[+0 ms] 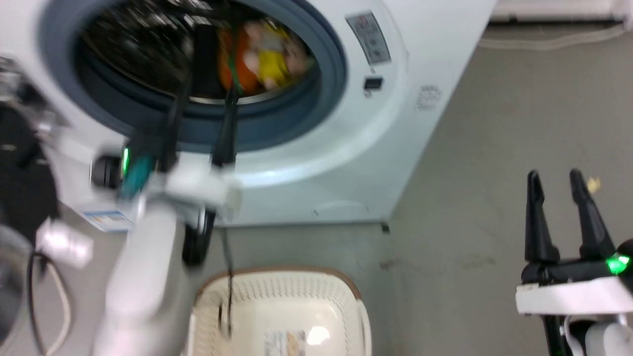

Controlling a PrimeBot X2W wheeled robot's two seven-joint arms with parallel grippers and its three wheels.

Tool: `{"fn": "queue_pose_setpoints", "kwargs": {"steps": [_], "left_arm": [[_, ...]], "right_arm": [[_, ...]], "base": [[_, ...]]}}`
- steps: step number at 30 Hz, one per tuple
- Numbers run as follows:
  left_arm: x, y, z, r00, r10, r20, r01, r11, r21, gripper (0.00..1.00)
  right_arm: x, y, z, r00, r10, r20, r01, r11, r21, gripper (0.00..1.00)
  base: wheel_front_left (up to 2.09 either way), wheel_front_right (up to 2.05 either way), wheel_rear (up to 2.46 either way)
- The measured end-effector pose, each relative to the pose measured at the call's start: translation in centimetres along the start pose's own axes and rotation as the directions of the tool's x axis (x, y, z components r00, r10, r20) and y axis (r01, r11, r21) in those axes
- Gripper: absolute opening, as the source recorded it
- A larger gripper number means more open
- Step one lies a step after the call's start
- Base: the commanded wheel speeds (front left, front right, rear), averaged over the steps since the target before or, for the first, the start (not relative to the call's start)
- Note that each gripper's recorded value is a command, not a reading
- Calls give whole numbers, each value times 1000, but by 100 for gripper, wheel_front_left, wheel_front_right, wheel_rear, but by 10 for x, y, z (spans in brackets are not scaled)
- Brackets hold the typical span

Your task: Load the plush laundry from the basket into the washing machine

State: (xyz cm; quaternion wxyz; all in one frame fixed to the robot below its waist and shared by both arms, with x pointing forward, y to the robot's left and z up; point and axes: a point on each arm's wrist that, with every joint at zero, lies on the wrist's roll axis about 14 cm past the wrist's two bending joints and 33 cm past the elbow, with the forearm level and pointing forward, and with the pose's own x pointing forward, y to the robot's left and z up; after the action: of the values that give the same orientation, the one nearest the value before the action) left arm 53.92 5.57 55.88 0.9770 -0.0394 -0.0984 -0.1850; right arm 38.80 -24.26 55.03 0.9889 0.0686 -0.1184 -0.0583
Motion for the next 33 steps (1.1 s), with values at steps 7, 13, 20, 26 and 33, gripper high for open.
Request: {"fn": "queue_pose_setpoints", "kwargs": {"steps": [7, 13, 20, 26, 33], "left_arm": [[-99, 10, 20, 992, 125, 29, -125, 992, -10, 100], [-154, 9, 11, 980, 198, -23, -198, 980, -7, 100], [-182, 13, -7, 961, 262, -91, -261, 965, 24, 100], [-191, 13, -23, 952, 271, -143, -268, 963, 41, 100], [-193, 14, -28, 949, 269, -162, -266, 963, 44, 0]], "right_arm": [[-19, 22, 14, 998, 62, 27, -63, 997, 35, 100], [-33, 34, 10, 995, 98, 9, -98, 994, 54, 100], [-39, 40, 4, 993, 116, -12, -115, 991, 66, 100], [-44, 42, -9, 991, 122, -55, -117, 990, 74, 100], [-44, 44, -15, 989, 125, -74, -120, 990, 76, 0]], "base": [[0, 0, 0], [0, 0, 0], [0, 0, 0], [0, 0, 0], [0, 0, 0]]}}
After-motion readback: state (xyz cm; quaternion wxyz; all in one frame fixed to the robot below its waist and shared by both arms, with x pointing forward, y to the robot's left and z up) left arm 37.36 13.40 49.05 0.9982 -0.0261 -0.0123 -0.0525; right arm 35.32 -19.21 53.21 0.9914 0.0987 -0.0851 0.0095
